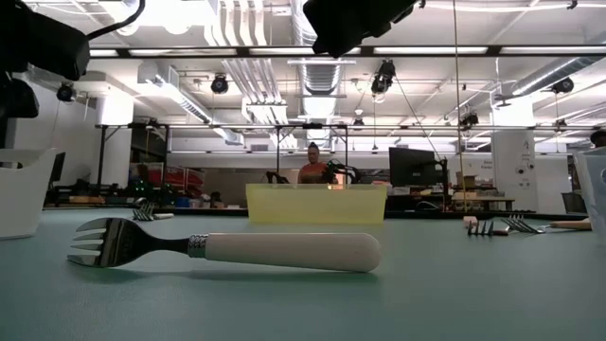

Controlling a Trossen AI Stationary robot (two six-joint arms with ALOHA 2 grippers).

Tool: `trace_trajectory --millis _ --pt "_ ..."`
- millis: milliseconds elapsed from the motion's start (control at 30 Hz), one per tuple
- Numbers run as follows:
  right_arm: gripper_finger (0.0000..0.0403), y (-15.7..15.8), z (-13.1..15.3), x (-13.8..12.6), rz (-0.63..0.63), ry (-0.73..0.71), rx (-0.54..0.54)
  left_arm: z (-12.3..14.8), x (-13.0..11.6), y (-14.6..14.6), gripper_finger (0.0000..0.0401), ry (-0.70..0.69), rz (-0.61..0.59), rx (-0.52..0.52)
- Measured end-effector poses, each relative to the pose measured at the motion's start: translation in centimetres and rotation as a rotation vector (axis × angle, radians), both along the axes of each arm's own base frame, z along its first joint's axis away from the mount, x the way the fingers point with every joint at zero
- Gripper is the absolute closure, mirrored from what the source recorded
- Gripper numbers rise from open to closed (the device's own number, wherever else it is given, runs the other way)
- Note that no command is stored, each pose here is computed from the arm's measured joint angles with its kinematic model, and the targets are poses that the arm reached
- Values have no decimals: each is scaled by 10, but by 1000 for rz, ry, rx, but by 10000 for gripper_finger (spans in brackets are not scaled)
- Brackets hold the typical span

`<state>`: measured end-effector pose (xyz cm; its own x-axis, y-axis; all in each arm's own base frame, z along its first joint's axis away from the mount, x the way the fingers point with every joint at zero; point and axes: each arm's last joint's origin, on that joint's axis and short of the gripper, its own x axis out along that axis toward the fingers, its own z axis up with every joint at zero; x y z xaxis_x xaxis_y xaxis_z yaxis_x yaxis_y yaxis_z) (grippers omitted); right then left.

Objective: Sort silverware by color (type)
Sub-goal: Put the yellow fork into the yellow bin

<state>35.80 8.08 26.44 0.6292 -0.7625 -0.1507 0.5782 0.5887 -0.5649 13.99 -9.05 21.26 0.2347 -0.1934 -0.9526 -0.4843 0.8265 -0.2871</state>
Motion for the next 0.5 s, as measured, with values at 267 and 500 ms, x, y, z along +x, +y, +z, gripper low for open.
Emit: trace_trajectory --millis 267,500 --pt "289 0 0 0 0 0 0 27 6 -3 253 -85 -79 5" --pt "287 0 0 0 -6 -30 25 71 18 -4 252 -331 -185 165"
